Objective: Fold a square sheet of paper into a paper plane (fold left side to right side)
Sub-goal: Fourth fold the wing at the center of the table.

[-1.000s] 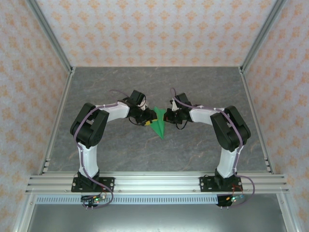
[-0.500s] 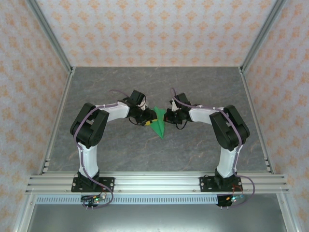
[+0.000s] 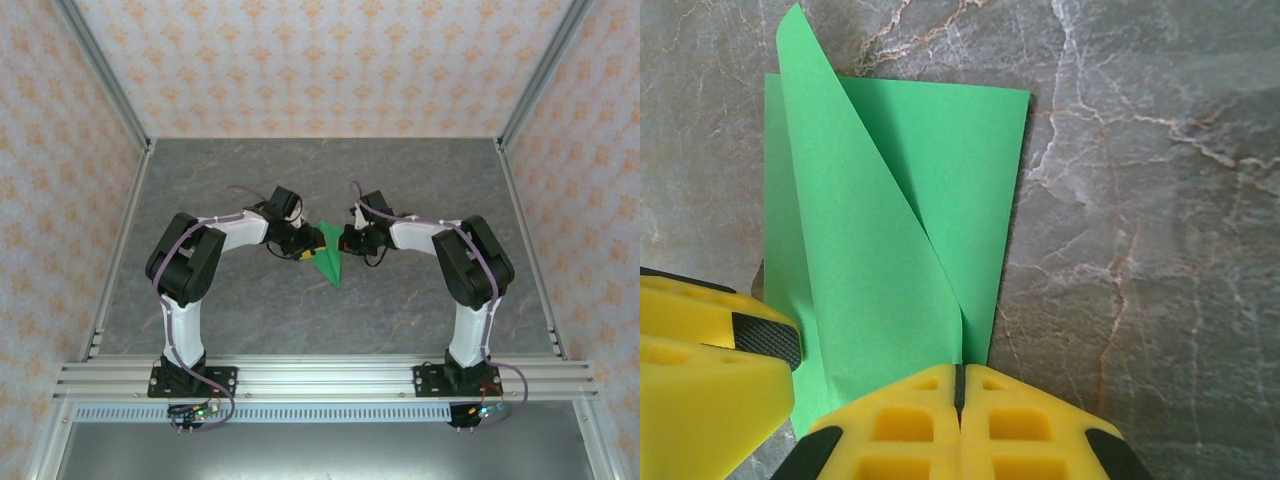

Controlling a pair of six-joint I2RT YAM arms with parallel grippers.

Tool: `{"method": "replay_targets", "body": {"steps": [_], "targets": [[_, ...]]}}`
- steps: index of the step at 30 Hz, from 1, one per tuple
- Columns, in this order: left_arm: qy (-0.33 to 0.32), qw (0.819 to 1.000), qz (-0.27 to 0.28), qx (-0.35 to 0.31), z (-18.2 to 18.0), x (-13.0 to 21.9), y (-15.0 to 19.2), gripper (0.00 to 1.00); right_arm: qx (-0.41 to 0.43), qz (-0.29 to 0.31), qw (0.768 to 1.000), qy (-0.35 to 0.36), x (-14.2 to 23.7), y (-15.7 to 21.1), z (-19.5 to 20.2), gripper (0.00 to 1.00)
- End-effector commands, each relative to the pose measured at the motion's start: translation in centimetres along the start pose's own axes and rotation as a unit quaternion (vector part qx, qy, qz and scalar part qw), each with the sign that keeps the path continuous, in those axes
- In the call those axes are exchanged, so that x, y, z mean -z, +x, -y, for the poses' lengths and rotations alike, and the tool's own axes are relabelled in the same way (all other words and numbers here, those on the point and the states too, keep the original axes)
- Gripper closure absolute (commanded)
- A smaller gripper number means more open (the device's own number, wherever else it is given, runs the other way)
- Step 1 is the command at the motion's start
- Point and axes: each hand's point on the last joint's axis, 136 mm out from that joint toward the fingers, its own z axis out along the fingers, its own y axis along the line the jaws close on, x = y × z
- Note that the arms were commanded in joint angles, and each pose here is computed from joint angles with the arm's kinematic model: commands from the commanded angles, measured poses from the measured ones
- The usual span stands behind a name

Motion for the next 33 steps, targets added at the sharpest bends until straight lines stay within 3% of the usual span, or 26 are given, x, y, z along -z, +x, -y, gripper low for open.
{"method": "replay_targets", "body": {"steps": [1,13,21,33], "targets": [[-0.018,1.0,-0.007,-0.005,-0.6,-0.1,0.6,0.59,0.005,-0.024,0.999,0.047,-0.9,1.4,1.9,1.0],[0.021,0.998,0.019,-0.061,4.8,4.2,-0.7,0.59,0.01,-0.058,0.994,0.093,-1.4,3.5,4.0,1.0],[0.042,0.998,-0.019,-0.052,5.2,1.6,-1.0,0.82,0.013,-0.057,0.994,0.091,-1.4,3.4,3.8,1.0],[0.048,0.998,-0.033,-0.038,4.9,-0.6,-2.0,0.85,0.017,-0.059,0.994,0.093,-1.5,3.4,3.7,1.0]]}}
